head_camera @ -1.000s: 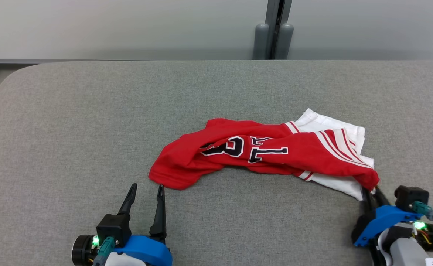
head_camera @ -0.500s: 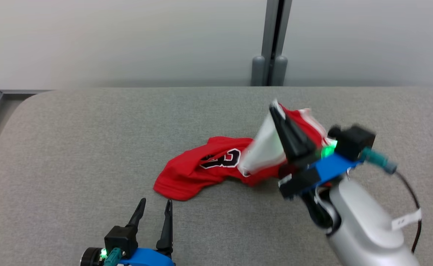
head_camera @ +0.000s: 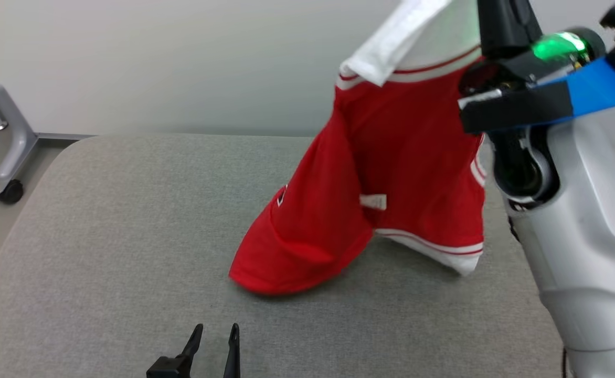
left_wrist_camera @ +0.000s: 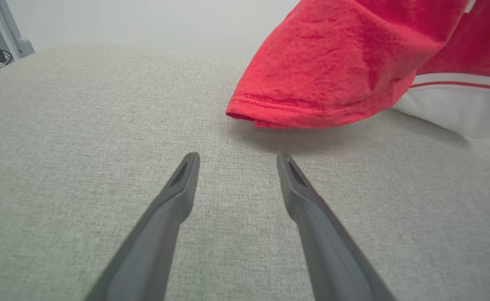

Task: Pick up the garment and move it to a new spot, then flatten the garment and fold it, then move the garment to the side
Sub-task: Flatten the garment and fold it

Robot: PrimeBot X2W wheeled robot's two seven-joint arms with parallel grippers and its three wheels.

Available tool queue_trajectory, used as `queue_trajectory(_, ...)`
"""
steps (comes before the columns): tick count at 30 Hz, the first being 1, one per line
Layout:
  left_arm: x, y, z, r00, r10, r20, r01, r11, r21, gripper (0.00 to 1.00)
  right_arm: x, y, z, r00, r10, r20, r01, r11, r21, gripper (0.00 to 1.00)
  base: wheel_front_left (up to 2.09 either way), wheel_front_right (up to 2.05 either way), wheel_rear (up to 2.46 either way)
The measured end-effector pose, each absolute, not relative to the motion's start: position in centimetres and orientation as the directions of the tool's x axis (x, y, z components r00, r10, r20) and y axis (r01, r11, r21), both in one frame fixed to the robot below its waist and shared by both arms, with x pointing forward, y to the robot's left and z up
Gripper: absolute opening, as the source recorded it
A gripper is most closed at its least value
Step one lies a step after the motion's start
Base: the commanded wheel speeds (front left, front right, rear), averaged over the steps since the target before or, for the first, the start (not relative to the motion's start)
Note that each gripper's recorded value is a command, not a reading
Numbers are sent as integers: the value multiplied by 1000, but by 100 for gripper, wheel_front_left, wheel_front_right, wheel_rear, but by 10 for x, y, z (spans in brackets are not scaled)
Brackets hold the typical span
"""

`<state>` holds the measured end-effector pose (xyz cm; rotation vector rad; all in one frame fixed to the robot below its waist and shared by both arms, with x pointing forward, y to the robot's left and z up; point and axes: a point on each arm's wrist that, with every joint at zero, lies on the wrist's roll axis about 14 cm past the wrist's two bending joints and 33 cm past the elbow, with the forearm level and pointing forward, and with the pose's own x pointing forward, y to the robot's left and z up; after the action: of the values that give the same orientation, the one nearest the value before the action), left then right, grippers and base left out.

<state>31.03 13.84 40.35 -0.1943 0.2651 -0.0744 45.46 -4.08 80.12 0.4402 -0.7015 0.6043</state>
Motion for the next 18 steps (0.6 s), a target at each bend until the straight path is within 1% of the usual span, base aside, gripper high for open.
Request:
queue_trajectory(2,310,135,401,959,-108,-260,54,977,-207,100,460,-60,781,655,345,672,-599,779,184,0,0,0,0)
queue_trajectory(6,315,127,400,955,-132,-265,76,974,-214,100,466,-110,705,801,277,531,-466,845,261,0,0,0,0)
queue_trajectory(10,323,115,400,949,-171,-266,113,969,-220,100,452,-167,604,938,167,304,-272,898,345,0,0,0,0)
queue_trajectory(13,334,107,402,946,-196,-259,139,965,-220,100,429,-201,537,987,95,127,-135,924,358,0,0,0,0)
queue_trajectory(16,341,101,401,941,-218,-259,162,962,-219,100,409,-227,492,999,43,-8,-38,947,318,0,0,0,0)
queue_trajectory(17,343,99,401,940,-223,-258,168,961,-218,100,402,-232,478,998,40,-53,-24,959,283,0,0,0,0)
queue_trajectory(18,345,98,401,939,-226,-259,171,961,-218,100,396,-236,465,994,46,-99,-22,973,231,35,0,0,0)
